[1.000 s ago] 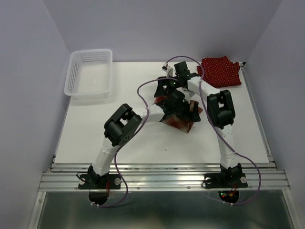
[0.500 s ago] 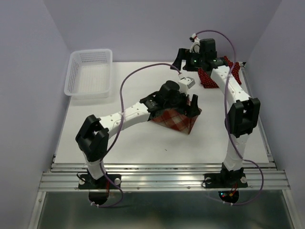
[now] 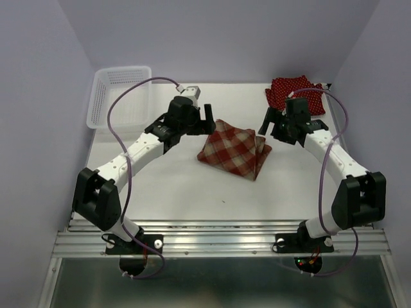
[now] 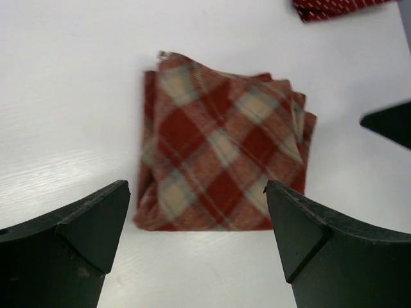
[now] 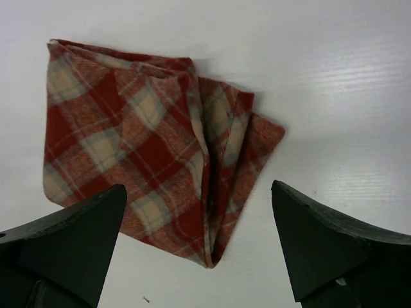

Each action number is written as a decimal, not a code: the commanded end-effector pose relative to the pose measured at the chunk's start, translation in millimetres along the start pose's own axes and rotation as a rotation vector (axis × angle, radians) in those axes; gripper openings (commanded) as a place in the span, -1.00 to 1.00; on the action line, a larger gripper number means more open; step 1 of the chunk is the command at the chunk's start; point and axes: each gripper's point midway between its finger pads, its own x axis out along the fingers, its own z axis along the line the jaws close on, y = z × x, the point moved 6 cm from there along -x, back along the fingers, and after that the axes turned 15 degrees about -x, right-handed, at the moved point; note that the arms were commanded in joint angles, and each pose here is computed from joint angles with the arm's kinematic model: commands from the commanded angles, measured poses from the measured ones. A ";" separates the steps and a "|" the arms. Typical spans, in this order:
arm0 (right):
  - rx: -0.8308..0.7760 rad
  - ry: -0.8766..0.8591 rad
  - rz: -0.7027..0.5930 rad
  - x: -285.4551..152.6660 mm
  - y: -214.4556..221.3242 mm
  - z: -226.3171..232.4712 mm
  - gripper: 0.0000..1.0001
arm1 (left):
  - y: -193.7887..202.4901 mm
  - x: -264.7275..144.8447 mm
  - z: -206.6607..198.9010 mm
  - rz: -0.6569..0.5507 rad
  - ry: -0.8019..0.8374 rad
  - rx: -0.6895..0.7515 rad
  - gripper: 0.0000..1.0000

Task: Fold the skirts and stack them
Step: Fold the skirt, then neatly place the folded skirt to the corner

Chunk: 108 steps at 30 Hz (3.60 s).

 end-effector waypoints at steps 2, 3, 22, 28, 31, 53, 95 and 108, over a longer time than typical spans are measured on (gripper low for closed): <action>0.029 0.101 -0.028 -5.4 23.1 6.5 1.00 | -27.3 -26.5 27.5 -0.119 -0.107 -0.039 0.97; 0.039 0.098 -0.025 -3.6 28.4 10.4 1.00 | -27.1 -29.3 31.3 -0.124 -0.113 -0.045 0.97; 0.056 0.280 0.023 45.1 77.2 32.8 1.00 | -13.9 -34.1 41.1 -0.095 -0.065 -0.059 0.97; 0.036 0.257 0.100 65.5 94.4 34.6 1.00 | -11.9 -31.8 42.1 -0.086 -0.060 -0.061 0.97; 0.028 0.255 0.129 73.6 101.6 34.3 1.00 | -12.7 -31.9 40.6 -0.087 -0.052 -0.061 0.97; -0.074 0.185 0.006 96.6 99.1 30.9 -0.52 | -8.3 -30.3 37.0 -0.056 -0.015 -0.089 0.97; -0.869 0.552 -0.436 40.9 -211.8 -40.3 -0.99 | -37.2 -50.6 91.0 -0.251 -0.383 -0.237 0.96; -0.644 0.585 -0.573 15.4 -258.2 -47.9 -0.99 | -42.2 -41.9 89.5 -0.255 -0.371 -0.254 0.96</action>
